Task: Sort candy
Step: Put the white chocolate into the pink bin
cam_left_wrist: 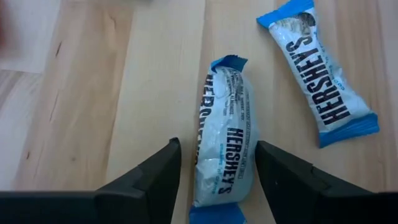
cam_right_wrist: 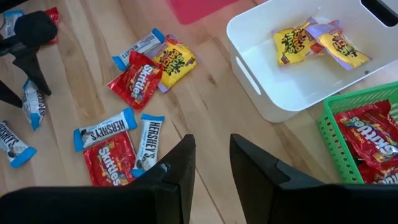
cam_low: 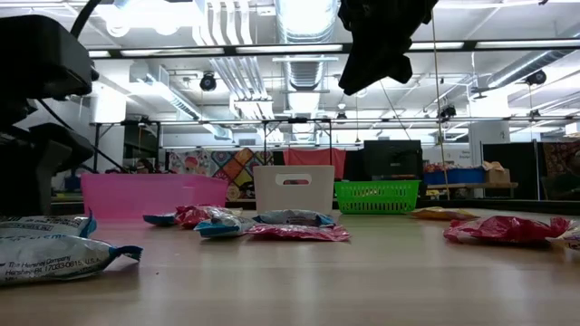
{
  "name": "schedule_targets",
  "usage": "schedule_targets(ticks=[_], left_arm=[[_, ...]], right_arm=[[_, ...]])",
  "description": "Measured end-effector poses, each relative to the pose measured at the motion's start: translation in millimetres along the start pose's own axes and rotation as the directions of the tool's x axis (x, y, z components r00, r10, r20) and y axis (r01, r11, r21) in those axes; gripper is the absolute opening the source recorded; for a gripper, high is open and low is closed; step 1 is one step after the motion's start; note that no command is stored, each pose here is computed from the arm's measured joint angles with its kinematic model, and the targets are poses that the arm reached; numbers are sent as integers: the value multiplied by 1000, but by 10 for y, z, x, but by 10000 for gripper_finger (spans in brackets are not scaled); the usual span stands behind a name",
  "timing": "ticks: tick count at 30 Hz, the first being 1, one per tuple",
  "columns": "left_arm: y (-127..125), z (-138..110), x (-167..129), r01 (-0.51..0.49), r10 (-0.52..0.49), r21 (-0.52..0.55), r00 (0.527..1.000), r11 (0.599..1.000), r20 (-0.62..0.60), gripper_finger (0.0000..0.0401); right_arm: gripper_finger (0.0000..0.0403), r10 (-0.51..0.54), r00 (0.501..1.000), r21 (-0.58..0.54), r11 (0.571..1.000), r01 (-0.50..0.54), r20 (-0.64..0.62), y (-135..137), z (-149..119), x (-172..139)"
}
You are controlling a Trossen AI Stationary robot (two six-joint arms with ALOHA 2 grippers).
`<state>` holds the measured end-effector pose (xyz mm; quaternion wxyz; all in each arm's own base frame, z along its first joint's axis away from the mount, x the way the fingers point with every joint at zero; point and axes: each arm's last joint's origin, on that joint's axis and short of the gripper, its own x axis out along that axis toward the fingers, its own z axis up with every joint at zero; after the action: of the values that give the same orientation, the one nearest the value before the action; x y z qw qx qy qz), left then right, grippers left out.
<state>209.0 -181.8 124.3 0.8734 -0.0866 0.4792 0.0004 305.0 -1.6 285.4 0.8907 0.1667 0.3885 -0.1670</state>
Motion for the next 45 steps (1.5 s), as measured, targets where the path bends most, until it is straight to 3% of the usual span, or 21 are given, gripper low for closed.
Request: schedule_targets(ticks=[6,16,25,29,32,37,41,45], left_arm=[[12,1,-45,1,0,20,1000,1000,-13,144],[41,-5,-103,-12,14,37,999,999,-35,15],[97,123,-395,-17,17,8,997,1000,70,19],[337,214,-655,-153,166,-101,976,983,140,19],[655,281,-860,-302,351,-262,922,917,166,19],[1262,391,-1122,-479,589,-485,803,732,96,19],[1764,478,-1232,-592,700,-552,713,587,-20,19],[2268,513,-1283,-661,718,-552,679,509,-151,19]], right_arm=[[93,0,1000,0,1000,0,0,0,-1,1],[93,-11,1000,-4,1000,11,-22,-22,-63,46],[93,-12,1000,-5,1000,12,-25,-26,-77,57],[93,-12,1000,-4,1000,11,-23,-26,-75,57],[93,-10,1000,-4,1000,10,-21,-24,-73,57],[93,-17,1000,-4,1000,17,-17,-27,-71,57],[93,-18,1000,-4,1000,18,-17,-26,-71,57],[93,-18,1000,-4,1000,18,-17,-27,-71,57]])
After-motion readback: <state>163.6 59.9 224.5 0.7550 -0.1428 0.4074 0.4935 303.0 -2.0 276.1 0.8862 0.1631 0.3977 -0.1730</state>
